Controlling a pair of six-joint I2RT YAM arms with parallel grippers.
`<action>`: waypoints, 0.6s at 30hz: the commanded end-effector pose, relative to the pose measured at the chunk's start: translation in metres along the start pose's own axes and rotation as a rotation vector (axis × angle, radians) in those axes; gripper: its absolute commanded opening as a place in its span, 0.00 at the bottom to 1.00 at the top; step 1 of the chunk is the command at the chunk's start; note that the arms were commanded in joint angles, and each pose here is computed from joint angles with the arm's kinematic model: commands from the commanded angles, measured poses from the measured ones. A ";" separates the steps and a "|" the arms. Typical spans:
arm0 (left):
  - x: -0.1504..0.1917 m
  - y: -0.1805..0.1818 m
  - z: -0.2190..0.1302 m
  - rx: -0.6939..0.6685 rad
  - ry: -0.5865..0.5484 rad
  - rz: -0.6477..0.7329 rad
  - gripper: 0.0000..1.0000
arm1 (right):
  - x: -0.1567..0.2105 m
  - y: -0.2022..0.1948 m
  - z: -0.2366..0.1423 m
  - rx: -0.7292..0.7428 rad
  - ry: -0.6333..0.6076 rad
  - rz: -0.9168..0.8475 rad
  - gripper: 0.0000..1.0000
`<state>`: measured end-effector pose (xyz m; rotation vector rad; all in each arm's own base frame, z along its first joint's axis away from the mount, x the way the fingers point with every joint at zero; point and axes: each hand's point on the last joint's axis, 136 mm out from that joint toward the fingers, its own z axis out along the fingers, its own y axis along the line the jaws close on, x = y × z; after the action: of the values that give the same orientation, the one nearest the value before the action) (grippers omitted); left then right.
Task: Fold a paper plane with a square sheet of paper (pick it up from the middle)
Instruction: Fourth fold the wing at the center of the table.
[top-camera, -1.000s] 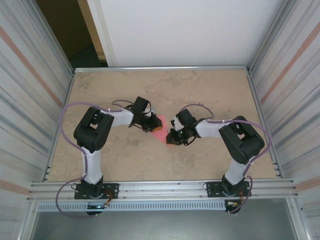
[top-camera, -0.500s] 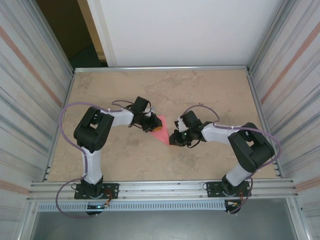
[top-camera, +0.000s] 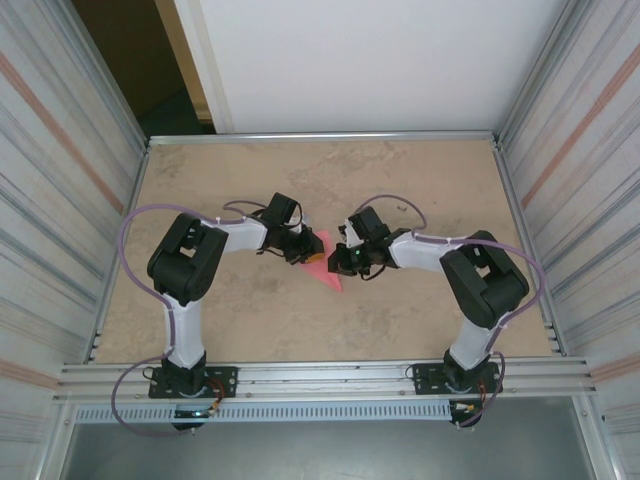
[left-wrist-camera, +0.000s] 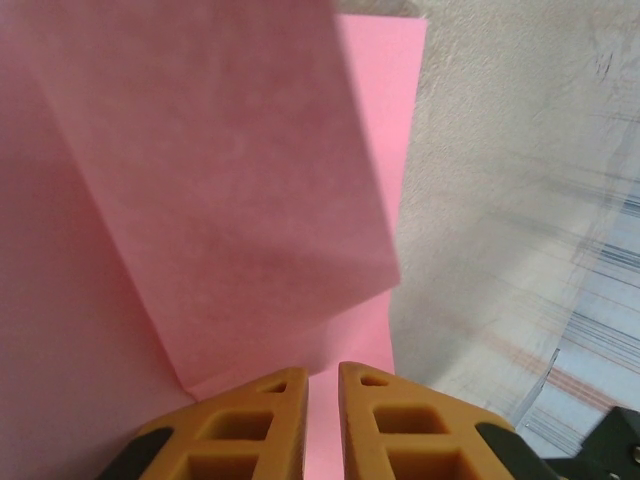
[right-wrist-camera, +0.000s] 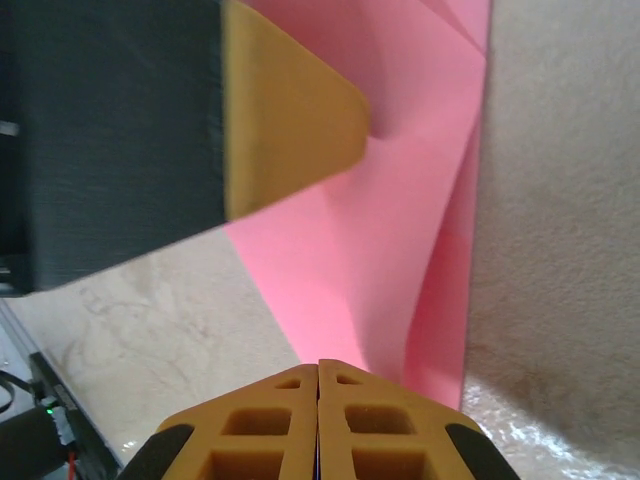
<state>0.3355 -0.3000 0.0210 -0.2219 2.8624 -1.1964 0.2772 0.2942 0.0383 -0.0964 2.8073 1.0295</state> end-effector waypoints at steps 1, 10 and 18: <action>0.010 0.042 0.009 -0.118 0.040 -0.103 0.18 | 0.003 -0.008 0.005 0.043 0.016 0.013 0.08; 0.007 0.031 0.006 -0.082 0.036 -0.076 0.18 | 0.024 -0.037 0.016 0.101 0.088 0.073 0.07; -0.006 -0.012 -0.012 0.029 -0.017 0.060 0.18 | 0.038 -0.056 0.021 0.166 0.136 0.101 0.06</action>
<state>0.3353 -0.3005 0.0235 -0.2015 2.8579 -1.2179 0.2695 0.2880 0.0142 -0.0691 2.8864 0.9810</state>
